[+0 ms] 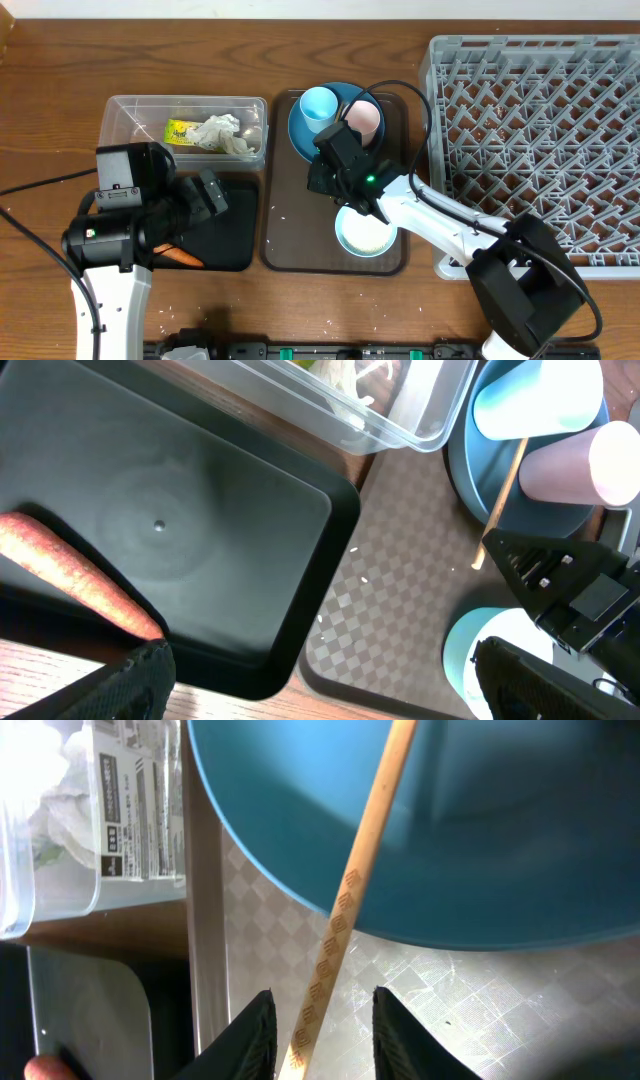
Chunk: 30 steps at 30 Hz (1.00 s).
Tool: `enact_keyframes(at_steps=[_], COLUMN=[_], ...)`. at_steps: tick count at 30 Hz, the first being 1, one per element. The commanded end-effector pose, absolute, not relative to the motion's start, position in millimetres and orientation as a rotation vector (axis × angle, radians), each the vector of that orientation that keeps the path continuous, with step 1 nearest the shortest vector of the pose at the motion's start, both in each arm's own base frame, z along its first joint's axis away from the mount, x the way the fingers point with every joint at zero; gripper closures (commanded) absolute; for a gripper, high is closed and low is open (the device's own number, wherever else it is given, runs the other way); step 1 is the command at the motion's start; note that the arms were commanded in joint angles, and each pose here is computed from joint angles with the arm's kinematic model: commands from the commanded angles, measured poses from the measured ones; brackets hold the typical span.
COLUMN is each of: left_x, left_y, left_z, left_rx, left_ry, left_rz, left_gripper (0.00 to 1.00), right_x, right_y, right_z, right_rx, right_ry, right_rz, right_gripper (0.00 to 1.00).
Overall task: Sort waste into correct bins and load items into the dishwasher rack
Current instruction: 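Return the right gripper to the remaining chopstick and grasp it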
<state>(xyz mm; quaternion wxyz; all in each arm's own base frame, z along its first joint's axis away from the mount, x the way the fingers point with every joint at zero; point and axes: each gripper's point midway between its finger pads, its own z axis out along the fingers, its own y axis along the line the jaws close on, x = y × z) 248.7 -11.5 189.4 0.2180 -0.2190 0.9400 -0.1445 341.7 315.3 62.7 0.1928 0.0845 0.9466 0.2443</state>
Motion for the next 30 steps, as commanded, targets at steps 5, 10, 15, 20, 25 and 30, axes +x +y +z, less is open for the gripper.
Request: enact_keyframes(at_steps=[5, 10, 15, 20, 25, 30], left_x=[250.7, 250.7, 250.7, 250.7, 250.7, 250.7], left_y=[-9.0, -9.0, -9.0, -9.0, -9.0, -9.0], left_z=[197.2, 197.2, 197.2, 197.3, 197.2, 197.2], left_rx=[-0.597, -0.597, -0.597, -0.597, -0.597, -0.597], left_ry=[2.579, 2.579, 2.579, 2.578, 2.579, 2.579], left_rz=[-0.389, -0.389, -0.389, -0.389, -0.389, -0.389], left_gripper=[0.02, 0.02, 0.02, 0.02, 0.02, 0.02], right_x=[338.9, 337.2, 336.8, 335.5, 331.6, 331.8], right_y=[320.4, 318.6, 319.1, 319.8, 315.5, 310.6], right_z=[61.8, 60.0, 60.1, 59.7, 55.8, 53.8], right_rx=[0.243, 0.245, 0.279, 0.274, 0.277, 0.288], right_ry=[2.653, 2.664, 2.665, 2.668, 2.692, 2.697], right_rz=[0.669, 0.658, 0.667, 0.666, 0.638, 0.61], right_gripper=[0.71, 0.71, 0.71, 0.71, 0.71, 0.72])
